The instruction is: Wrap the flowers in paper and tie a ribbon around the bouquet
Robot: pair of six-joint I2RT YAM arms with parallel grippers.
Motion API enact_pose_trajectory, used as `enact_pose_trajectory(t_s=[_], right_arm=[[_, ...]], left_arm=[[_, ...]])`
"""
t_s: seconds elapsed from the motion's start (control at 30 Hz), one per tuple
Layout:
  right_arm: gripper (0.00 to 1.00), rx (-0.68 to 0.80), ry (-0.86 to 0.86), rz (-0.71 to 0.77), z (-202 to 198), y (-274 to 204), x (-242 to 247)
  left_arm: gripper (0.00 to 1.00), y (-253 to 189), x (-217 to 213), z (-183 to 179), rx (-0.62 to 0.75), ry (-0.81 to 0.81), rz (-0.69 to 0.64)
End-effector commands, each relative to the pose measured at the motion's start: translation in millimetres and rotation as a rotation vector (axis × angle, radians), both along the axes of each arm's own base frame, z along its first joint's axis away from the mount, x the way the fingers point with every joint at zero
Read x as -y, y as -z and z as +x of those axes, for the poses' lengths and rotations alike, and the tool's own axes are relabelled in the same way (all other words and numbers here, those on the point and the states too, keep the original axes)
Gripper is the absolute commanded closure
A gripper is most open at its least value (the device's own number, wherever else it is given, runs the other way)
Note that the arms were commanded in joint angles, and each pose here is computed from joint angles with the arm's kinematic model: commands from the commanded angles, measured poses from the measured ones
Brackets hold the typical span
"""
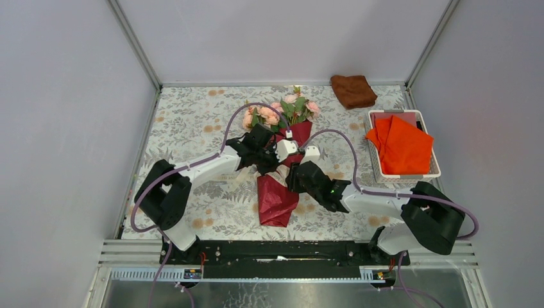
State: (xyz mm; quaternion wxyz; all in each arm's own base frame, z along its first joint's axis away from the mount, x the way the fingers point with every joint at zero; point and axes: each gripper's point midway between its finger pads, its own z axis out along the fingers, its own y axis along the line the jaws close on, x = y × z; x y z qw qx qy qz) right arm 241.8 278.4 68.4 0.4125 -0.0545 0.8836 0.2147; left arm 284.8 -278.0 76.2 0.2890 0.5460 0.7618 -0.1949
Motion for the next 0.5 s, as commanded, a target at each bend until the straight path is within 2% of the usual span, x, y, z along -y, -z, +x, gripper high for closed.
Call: enact_pose_trajectory(t_s=[0.0, 0.13, 0.33, 0.47], right_arm=[[0.57, 0.008, 0.031, -0.045, 7, 9, 3], [0.58, 0.016, 0.057, -0.069, 8, 14, 12], [0.7, 0.006, 0.031, -0.046, 2, 20, 11], [0.73, -0.004, 0.034, -0.042, -1, 25, 14]], left_arm=[[1.0, -19, 13, 10, 0.042, 0.013, -0.062], [1.0, -18, 12, 10, 0.036, 0.012, -0.061], [1.0, -17, 11, 14, 0.035, 0.003, -0.061], [1.0, -14, 10, 16, 0.022, -0.009, -0.06]])
